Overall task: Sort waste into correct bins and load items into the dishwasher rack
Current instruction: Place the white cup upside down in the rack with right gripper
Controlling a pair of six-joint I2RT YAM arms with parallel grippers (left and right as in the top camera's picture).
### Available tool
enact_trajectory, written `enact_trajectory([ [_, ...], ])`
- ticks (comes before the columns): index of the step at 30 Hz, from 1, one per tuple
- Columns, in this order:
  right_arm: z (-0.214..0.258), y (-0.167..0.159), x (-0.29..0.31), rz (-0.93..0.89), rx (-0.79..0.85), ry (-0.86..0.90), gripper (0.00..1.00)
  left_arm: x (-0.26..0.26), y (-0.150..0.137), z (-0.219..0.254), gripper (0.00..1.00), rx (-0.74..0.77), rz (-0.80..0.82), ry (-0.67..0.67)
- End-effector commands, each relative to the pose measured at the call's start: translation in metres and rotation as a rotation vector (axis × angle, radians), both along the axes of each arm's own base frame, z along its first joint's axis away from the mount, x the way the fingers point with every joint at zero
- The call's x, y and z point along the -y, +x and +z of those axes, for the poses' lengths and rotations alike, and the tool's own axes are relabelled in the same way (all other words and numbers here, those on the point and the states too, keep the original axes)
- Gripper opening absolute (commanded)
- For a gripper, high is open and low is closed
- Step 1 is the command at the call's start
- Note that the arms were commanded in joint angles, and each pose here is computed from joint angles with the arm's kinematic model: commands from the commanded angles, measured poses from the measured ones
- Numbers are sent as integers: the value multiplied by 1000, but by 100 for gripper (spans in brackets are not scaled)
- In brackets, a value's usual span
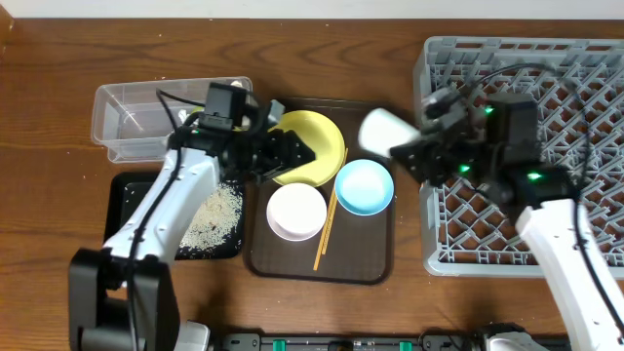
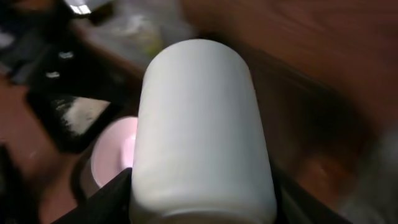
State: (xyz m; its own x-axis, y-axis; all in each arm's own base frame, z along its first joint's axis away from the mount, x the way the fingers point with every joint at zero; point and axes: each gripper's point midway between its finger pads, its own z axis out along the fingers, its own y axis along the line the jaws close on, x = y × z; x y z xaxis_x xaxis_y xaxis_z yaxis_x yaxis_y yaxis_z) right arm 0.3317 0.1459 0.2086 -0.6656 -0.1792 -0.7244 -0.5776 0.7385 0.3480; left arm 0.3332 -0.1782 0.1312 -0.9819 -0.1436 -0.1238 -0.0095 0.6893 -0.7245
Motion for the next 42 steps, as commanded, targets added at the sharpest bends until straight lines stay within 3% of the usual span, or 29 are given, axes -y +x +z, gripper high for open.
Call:
enact_trajectory([
  [1, 37, 16, 46, -216, 29, -75, 32, -40, 11, 10, 63, 139, 70, 190],
  [10, 34, -12, 155, -619, -172, -345, 1, -77, -1, 34, 63, 208, 161, 346],
  [14, 18, -37, 201, -822, -313, -416, 1, -78, -3, 36, 62, 211, 163, 348],
  [19, 2, -62, 241, -950, -445, -452, 1, -78, -3, 36, 62, 208, 162, 348],
  [26, -28, -85, 266, -1010, -652, -455, 1, -78, -3, 36, 62, 207, 163, 348],
  [33, -56, -87, 275, -1004, -779, -456, 1, -78, -3, 36, 62, 207, 162, 348],
  [35, -65, -87, 274, -988, -817, -451, 3, -78, -3, 36, 63, 207, 162, 348],
  [37, -72, -87, 273, -976, -850, -454, 16, -78, -3, 36, 62, 207, 163, 348],
  [42, -87, -85, 270, -948, -911, -440, 38, -78, -3, 36, 63, 207, 162, 348],
])
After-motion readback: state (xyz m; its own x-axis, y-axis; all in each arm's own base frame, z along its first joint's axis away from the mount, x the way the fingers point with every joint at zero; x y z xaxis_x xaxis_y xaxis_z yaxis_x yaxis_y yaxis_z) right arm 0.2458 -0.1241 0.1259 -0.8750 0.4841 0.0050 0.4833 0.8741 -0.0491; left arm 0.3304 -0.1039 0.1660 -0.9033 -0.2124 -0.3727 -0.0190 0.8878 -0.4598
